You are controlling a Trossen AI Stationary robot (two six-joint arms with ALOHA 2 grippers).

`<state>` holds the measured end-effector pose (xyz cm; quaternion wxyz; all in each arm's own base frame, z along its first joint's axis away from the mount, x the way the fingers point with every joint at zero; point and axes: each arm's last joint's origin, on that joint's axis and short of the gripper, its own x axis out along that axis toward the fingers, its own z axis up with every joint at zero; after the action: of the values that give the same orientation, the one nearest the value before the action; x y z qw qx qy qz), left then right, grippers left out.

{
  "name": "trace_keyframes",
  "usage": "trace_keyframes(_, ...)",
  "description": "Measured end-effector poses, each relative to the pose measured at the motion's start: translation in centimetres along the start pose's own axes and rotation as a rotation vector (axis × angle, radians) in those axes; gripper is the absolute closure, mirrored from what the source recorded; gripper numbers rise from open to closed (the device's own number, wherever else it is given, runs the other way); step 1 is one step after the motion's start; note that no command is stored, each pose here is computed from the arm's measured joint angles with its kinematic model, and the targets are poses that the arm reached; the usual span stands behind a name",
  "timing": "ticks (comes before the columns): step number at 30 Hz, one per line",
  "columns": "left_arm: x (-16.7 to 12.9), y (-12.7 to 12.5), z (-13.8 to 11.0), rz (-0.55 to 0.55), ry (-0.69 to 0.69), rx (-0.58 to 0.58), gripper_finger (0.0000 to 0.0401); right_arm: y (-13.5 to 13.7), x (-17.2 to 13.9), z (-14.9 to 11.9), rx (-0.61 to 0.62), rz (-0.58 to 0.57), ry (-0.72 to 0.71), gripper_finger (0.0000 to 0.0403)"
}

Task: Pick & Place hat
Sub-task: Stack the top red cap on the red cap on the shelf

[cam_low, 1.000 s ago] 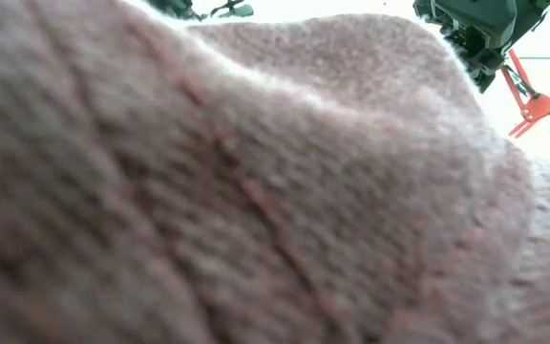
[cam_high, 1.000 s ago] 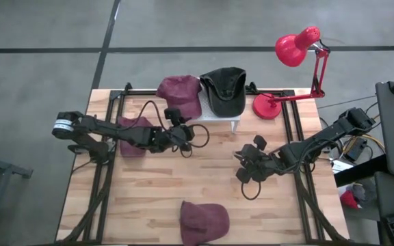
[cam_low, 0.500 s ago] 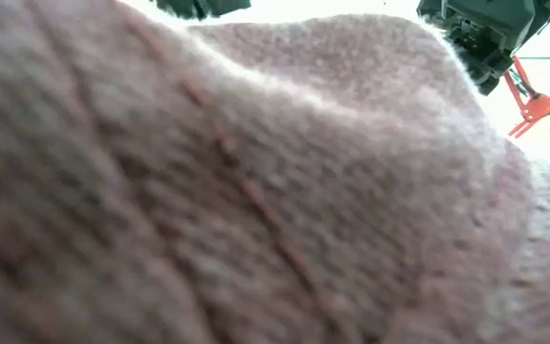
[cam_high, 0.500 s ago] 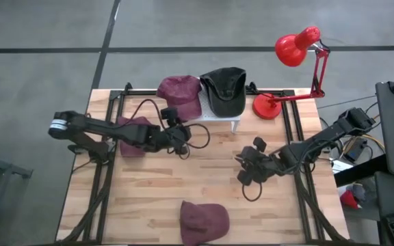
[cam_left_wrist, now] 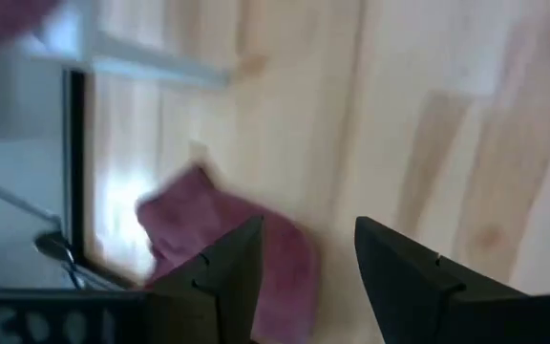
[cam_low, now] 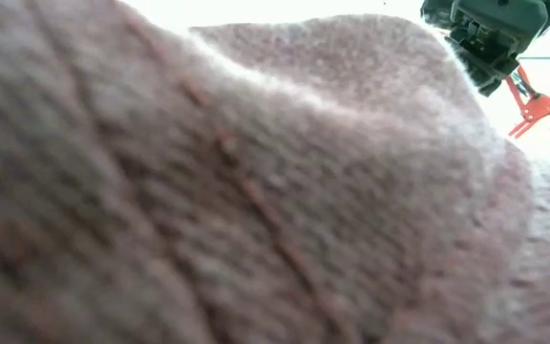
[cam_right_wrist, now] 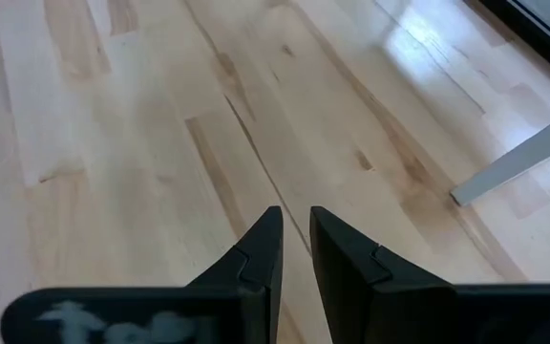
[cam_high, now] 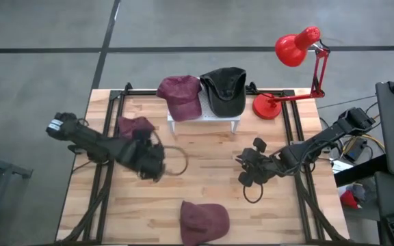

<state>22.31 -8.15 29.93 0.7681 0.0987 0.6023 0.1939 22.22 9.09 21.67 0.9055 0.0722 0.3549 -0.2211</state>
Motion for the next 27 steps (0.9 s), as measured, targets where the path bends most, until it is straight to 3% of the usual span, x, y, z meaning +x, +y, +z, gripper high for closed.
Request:
trace_keyframes(9,1.9,-4.6,-5.1,0.002,0.097,-0.102,0.0217,0.4,0.0,0.5,0.064,0.033,-0.039,0.0351)
trace_keyframes(14,4.1,-5.7,-7.4,0.063,0.092,-0.037,0.0217,0.5,0.0,0.7,0.064,0.042,-0.061,0.0351)
trace_keyframes(27,6.5,-6.2,-9.0,0.116,0.065,0.024,0.0217,0.6,0.0,0.8,0.092,0.052,-0.071,0.0351)
